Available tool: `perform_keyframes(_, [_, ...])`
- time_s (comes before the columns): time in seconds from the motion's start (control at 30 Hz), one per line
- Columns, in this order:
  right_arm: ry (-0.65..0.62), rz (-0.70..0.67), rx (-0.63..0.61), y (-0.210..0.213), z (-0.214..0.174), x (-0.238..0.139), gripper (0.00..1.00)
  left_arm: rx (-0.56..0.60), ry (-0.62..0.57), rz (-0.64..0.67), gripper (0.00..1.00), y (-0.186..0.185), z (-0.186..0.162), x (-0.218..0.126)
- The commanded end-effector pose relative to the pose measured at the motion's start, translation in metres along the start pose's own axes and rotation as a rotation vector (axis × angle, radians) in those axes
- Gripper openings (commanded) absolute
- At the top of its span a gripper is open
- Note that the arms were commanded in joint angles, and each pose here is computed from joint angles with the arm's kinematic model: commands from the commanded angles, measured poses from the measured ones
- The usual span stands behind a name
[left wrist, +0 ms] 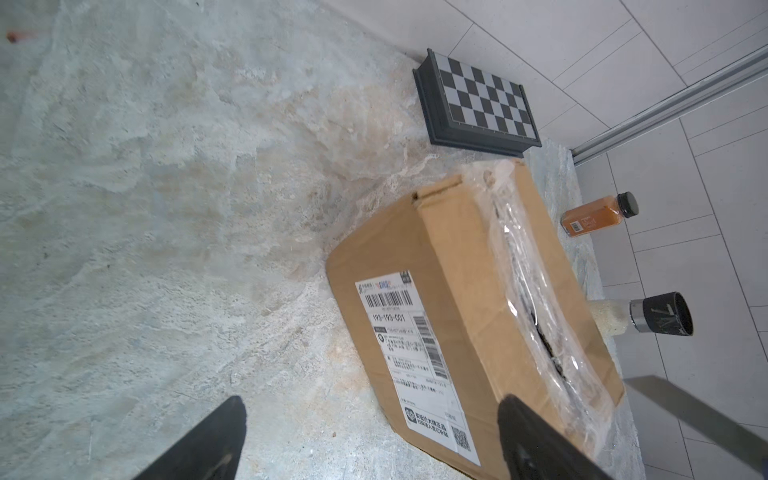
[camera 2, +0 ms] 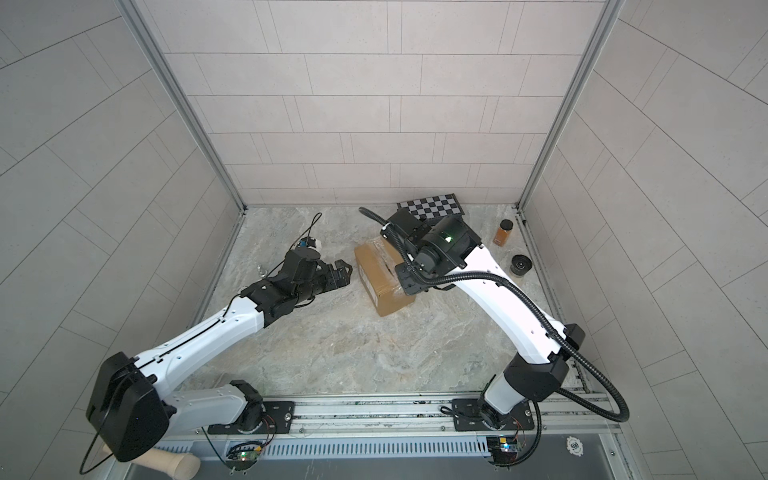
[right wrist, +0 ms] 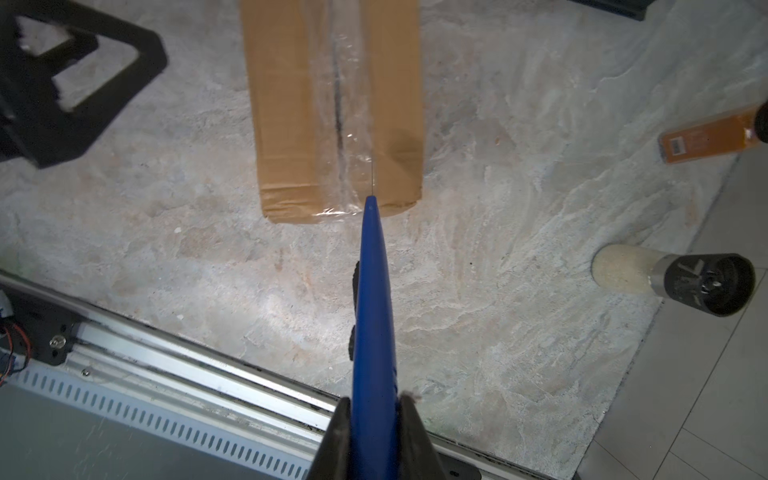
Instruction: Unpack the express box
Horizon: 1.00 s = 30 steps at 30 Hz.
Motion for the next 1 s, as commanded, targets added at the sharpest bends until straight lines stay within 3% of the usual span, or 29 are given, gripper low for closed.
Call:
perform_keyframes(0.0, [-0.081, -0.033, 0.069, -0.026, 0.004, 0.001, 0.0, 0.046, -0.005, -0.011, 0.98, -0.001, 0.009, -0.004])
perform_keyframes(0.13, [-0.137, -0.012, 0.118, -0.044, 0.022, 0.015, 0.0, 0.038, 0.0, -0.034, 0.98, 0.0, 0.011, -0.003])
perform_keyframes(0.4, [-0.149, 0.049, -0.089, -0.034, 0.076, 0.072, 0.0, 0.037, 0.036, -0.12, 0.98, -0.01, 0.002, 0.0])
perform_keyframes(0.57, [-0.144, 0.22, -0.146, -0.004, 0.107, 0.1, 0.0, 0.03, 0.043, -0.14, 0.98, -0.005, -0.004, -0.004])
perform_keyframes(0.8, [-0.09, 0.332, -0.19, 0.038, 0.102, 0.114, 0.0, 0.0, 0.06, -0.161, 0.98, 0.0, -0.013, -0.011])
perform_keyframes(0.97, [-0.043, 0.335, -0.122, 0.053, 0.086, 0.118, 0.0, -0.038, 0.07, -0.154, 0.98, 0.006, -0.018, -0.014])
Point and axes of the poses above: each gripper's point midway between its finger pads, its own x axis out along the fingers, its own y axis along the line the jaws close on, z = x × y, the point moved 2 cm from there along -x, back along the fingers, and after that the axes turned 13 degrees about -x, right-handed, at the moved point
